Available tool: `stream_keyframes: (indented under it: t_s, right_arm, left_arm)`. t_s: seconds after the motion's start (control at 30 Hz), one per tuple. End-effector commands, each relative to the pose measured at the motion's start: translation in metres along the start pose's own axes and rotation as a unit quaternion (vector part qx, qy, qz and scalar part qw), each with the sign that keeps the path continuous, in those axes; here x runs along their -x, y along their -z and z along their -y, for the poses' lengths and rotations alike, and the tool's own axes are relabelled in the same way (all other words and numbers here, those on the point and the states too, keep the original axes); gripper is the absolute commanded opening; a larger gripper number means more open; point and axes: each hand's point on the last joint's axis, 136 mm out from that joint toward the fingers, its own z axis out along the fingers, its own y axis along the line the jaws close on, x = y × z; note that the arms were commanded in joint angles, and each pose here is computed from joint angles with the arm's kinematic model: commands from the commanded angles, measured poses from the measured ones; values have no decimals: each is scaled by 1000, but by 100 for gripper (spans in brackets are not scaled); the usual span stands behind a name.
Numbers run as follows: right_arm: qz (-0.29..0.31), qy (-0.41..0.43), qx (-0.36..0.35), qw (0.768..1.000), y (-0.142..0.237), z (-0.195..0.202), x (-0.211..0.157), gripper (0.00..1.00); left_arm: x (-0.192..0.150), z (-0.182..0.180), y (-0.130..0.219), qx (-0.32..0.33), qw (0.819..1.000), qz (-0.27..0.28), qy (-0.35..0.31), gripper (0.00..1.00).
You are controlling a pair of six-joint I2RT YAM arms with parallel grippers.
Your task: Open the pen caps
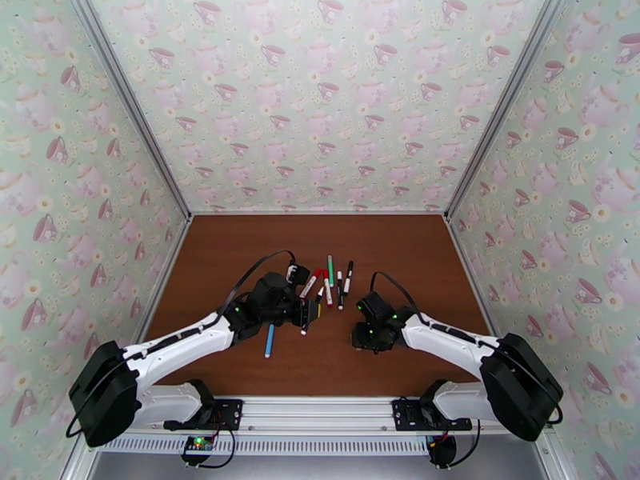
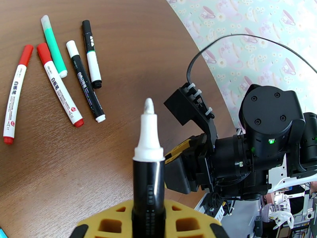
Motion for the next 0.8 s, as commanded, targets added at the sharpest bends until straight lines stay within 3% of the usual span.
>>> stream_keyframes:
  t_s: [0.0,0.47,0.77]
  right_arm:
    - [13,-5,-41,999,2,3,7,37]
    - [19,12,-59,998,-3,-8,13,40]
    - [55,2,-57,997,1,-18,33,39]
  left_arm:
    - [0,3,5,-8,1000,5,-2,0]
    - [-4,0,7,-3,1000,3,-4,0]
    - [-2,0,7,-1,1000,3,-5,0]
